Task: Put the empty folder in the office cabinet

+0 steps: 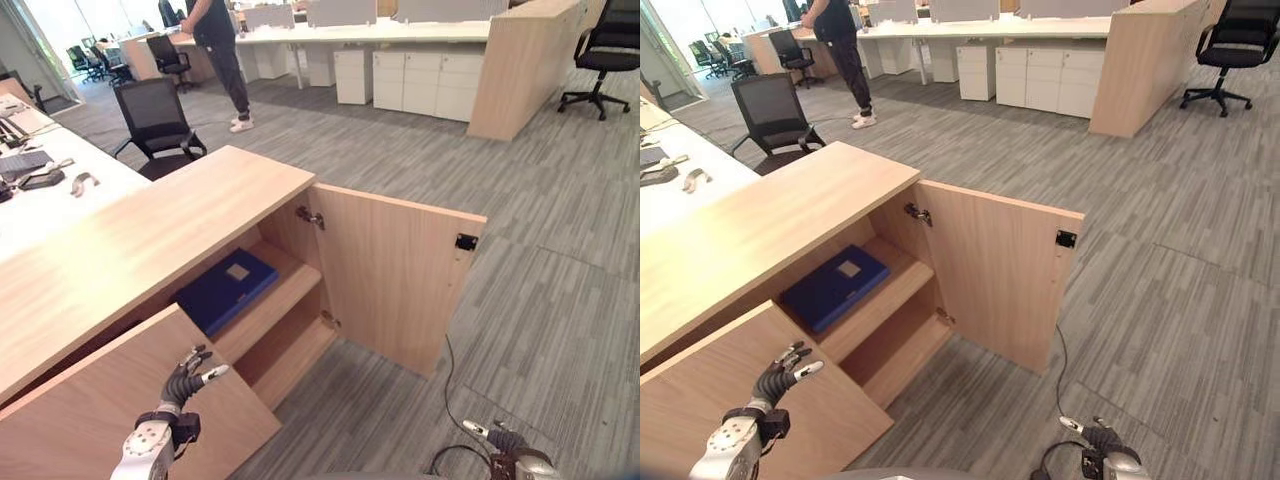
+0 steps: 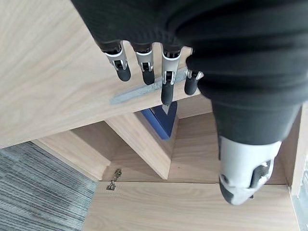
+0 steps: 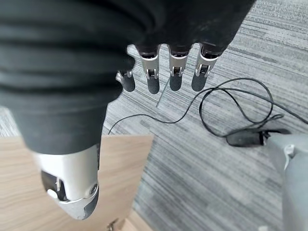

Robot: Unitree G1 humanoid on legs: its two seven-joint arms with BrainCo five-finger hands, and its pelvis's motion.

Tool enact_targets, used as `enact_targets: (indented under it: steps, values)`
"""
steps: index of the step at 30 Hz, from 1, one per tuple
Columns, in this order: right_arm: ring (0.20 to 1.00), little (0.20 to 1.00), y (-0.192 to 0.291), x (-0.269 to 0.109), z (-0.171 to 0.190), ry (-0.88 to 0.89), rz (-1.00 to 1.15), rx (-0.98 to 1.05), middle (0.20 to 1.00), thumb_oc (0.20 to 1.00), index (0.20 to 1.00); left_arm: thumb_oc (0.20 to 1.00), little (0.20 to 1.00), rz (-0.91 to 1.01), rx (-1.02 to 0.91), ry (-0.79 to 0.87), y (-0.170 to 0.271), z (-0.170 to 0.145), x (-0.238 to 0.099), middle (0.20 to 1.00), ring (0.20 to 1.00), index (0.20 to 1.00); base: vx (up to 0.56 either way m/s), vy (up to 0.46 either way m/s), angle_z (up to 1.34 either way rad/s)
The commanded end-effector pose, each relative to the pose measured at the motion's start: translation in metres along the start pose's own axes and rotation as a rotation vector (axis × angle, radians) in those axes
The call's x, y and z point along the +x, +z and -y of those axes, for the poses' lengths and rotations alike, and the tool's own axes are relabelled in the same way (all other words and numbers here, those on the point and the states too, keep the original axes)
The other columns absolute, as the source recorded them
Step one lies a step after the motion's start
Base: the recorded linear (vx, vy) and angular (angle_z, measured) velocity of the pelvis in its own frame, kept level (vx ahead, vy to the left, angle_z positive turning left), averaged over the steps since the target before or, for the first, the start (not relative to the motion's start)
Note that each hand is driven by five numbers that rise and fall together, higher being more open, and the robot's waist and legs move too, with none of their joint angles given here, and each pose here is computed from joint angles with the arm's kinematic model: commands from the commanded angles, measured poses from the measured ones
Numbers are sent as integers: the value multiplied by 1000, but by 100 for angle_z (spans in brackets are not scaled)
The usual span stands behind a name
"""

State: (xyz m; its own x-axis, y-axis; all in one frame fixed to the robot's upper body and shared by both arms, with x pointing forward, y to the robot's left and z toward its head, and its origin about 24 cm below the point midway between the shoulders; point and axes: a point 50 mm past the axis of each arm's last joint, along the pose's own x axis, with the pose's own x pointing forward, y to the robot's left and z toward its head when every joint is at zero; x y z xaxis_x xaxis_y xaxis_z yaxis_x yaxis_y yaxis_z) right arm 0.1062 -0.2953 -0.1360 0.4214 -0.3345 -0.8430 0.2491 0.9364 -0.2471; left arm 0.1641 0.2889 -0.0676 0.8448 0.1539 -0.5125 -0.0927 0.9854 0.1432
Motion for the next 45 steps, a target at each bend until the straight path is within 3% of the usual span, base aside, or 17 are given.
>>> enact_targets:
  steps: [1, 9, 16, 19, 23, 25, 26, 27, 29, 30, 38, 40, 43, 45]
  values:
    - [1000, 1000, 26, 4, -8, 29, 87, 7, 1000, 1000, 1000, 1000, 1000, 3, -33, -53, 3, 18, 12, 1000, 1000, 1000, -30, 53, -1]
    - [1000, 1000, 22, 3, -10, 44, 87, -20, 1000, 1000, 1000, 1000, 1000, -243, -180, 256, -57, -44, -20, 1000, 1000, 1000, -8, 27, 4]
    - [1000, 1000, 17, 2, -10, 45, 74, -41, 1000, 1000, 1000, 1000, 1000, -344, -206, 347, -77, -59, -35, 1000, 1000, 1000, -2, 27, 8]
    - [1000, 1000, 17, 3, -9, 41, 68, -46, 1000, 1000, 1000, 1000, 1000, -342, -181, 309, -77, -51, -32, 1000, 1000, 1000, -9, 21, 16]
    - [1000, 1000, 18, 3, -9, 43, 68, -39, 1000, 1000, 1000, 1000, 1000, -331, -150, 176, -76, -16, -20, 1000, 1000, 1000, -1, 5, 1]
    - [1000, 1000, 17, 3, -9, 46, 61, -28, 1000, 1000, 1000, 1000, 1000, -277, -146, 64, -67, 14, -9, 1000, 1000, 1000, 0, 0, 0]
    - [1000, 1000, 17, 3, -8, 45, 60, -27, 1000, 1000, 1000, 1000, 1000, -278, -146, 63, -67, 14, -9, 1000, 1000, 1000, 0, 0, 0]
    - [1000, 1000, 18, 3, -6, 37, 56, -4, 1000, 1000, 1000, 1000, 1000, -203, -117, -71, -49, 46, 3, 1000, 1000, 1000, 0, 0, 0]
    - [1000, 1000, 19, 3, -5, 36, 55, 0, 1000, 1000, 1000, 1000, 1000, -183, -114, -96, -45, 51, 4, 1000, 1000, 1000, -4, -21, 2]
    - [1000, 1000, 28, 4, 0, 22, 77, 31, 1000, 1000, 1000, 1000, 1000, -85, -106, -209, -22, 73, 9, 1000, 1000, 1000, -6, -39, 1]
    - [1000, 1000, 80, 3, 38, -86, 201, 113, 1000, 1000, 1000, 1000, 1000, 76, -49, -386, 19, 93, 9, 1000, 1000, 1000, 13, -40, -1]
    - [1000, 1000, 123, -5, 69, -164, 293, 127, 1000, 1000, 1000, 1000, 1000, 102, -27, -437, 28, 99, 11, 1000, 1000, 1000, 27, -61, -2]
    - [1000, 1000, 144, -11, 85, -202, 337, 129, 1000, 1000, 1000, 1000, 1000, 107, -21, -457, 30, 102, 12, 1000, 1000, 1000, 14, -26, -1]
    - [1000, 1000, 183, -26, 105, -255, 421, 112, 1000, 1000, 1000, 1000, 1000, 107, 8, -504, 32, 108, 11, 1000, 1000, 1000, 34, -41, 1]
